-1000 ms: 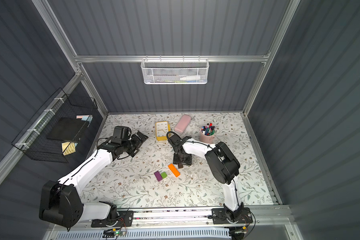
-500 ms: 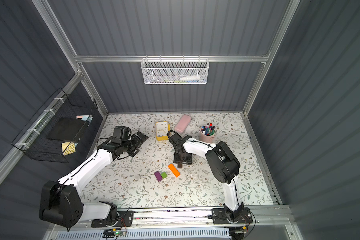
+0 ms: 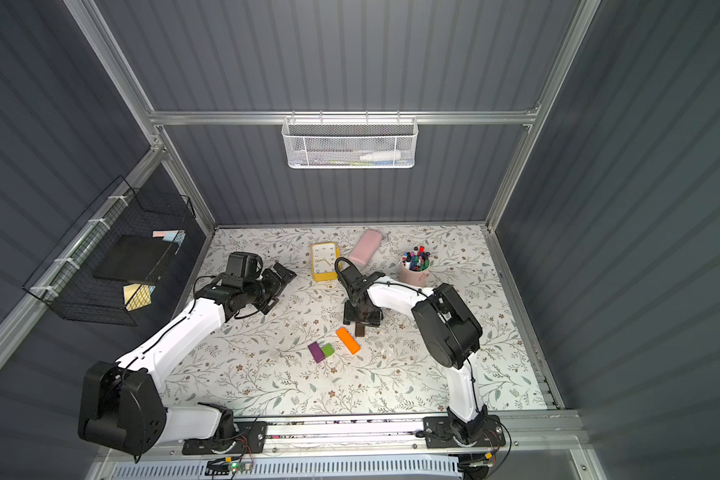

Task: Assemble the number 6 with building blocks
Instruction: Adjust the building block at the center of the board, then pick up the building block from the center of the board.

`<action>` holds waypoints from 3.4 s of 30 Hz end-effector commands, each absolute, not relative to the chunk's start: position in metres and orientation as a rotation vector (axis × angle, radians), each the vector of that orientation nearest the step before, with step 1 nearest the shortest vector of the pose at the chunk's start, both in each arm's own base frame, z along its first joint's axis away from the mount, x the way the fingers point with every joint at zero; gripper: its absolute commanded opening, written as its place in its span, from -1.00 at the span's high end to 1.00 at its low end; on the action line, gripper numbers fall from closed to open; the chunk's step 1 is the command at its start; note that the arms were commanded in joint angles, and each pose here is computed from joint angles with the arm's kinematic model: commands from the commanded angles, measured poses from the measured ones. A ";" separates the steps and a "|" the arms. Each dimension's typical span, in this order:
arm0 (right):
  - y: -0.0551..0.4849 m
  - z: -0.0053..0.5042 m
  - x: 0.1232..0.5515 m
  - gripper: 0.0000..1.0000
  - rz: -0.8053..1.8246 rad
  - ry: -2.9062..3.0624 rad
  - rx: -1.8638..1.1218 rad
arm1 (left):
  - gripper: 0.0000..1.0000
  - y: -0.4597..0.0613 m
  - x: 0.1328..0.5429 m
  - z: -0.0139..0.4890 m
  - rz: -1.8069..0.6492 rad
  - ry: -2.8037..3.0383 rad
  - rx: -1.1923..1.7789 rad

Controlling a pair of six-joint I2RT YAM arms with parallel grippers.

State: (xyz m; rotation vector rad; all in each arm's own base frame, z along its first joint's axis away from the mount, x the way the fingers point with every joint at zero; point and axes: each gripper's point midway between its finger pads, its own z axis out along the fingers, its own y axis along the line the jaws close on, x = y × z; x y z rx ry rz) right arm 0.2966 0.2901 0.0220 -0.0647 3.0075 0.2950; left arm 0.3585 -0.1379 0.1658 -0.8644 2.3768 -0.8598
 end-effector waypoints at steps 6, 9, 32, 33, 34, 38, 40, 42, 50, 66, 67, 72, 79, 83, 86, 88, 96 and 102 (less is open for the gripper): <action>0.297 0.027 0.304 -0.35 0.319 2.996 -0.079 | -0.99 -0.135 0.358 0.174 -0.838 2.362 -0.846; 0.297 0.026 0.304 -0.35 0.314 2.998 -0.082 | -0.99 -0.135 0.358 0.175 -0.838 2.362 -0.845; 0.287 0.029 0.310 -0.33 0.217 2.984 -0.047 | -0.99 -0.137 0.360 0.173 -0.844 2.371 -0.843; 0.281 0.031 0.311 -0.34 0.172 2.979 -0.028 | -0.99 -0.137 0.360 0.173 -0.845 2.373 -0.842; 0.275 0.035 0.312 -0.34 0.132 2.968 -0.015 | -0.99 -0.137 0.360 0.173 -0.844 2.373 -0.842; 0.269 0.062 0.316 -0.33 0.125 2.894 0.002 | -0.99 -0.137 0.360 0.172 -0.844 2.373 -0.842; 0.276 0.081 0.316 -0.33 0.183 2.853 -0.033 | -0.99 -0.138 0.361 0.172 -0.845 2.375 -0.841; 0.282 0.091 0.310 -0.33 0.226 2.843 -0.088 | -0.99 -0.138 0.361 0.170 -0.845 2.378 -0.839; 0.305 0.083 0.266 -0.32 0.238 2.905 -0.347 | -0.99 -0.140 0.364 0.169 -0.849 2.385 -0.824; 0.379 0.071 0.226 -0.29 0.373 2.917 -0.623 | -0.99 -0.128 0.350 0.166 -0.870 2.362 -0.899; 0.383 0.069 0.223 -0.29 0.382 2.916 -0.634 | -0.99 -0.126 0.348 0.165 -0.869 2.361 -0.906; 0.396 0.067 0.217 -0.29 0.395 2.908 -0.682 | -0.99 -0.110 0.342 0.166 -0.851 2.346 -0.945; 0.397 0.061 0.216 -0.29 0.355 2.906 -0.702 | -0.99 -0.099 0.333 0.162 -0.853 2.335 -0.982; 0.392 0.056 0.219 -0.29 0.303 2.903 -0.709 | -0.99 -0.099 0.331 0.162 -0.859 2.336 -0.983; 0.383 0.051 0.228 -0.29 0.209 2.888 -0.675 | -0.99 -0.098 0.330 0.162 -0.862 2.334 -0.984; 0.376 0.048 0.234 -0.29 0.162 2.895 -0.637 | -0.99 -0.099 0.330 0.161 -0.864 2.334 -0.982; 0.351 0.045 0.253 -0.29 0.096 2.915 -0.544 | -0.99 -0.099 0.330 0.161 -0.866 2.332 -0.981; 0.340 0.039 0.258 -0.29 0.084 2.929 -0.531 | -0.99 -0.100 0.334 0.160 -0.867 2.331 -0.979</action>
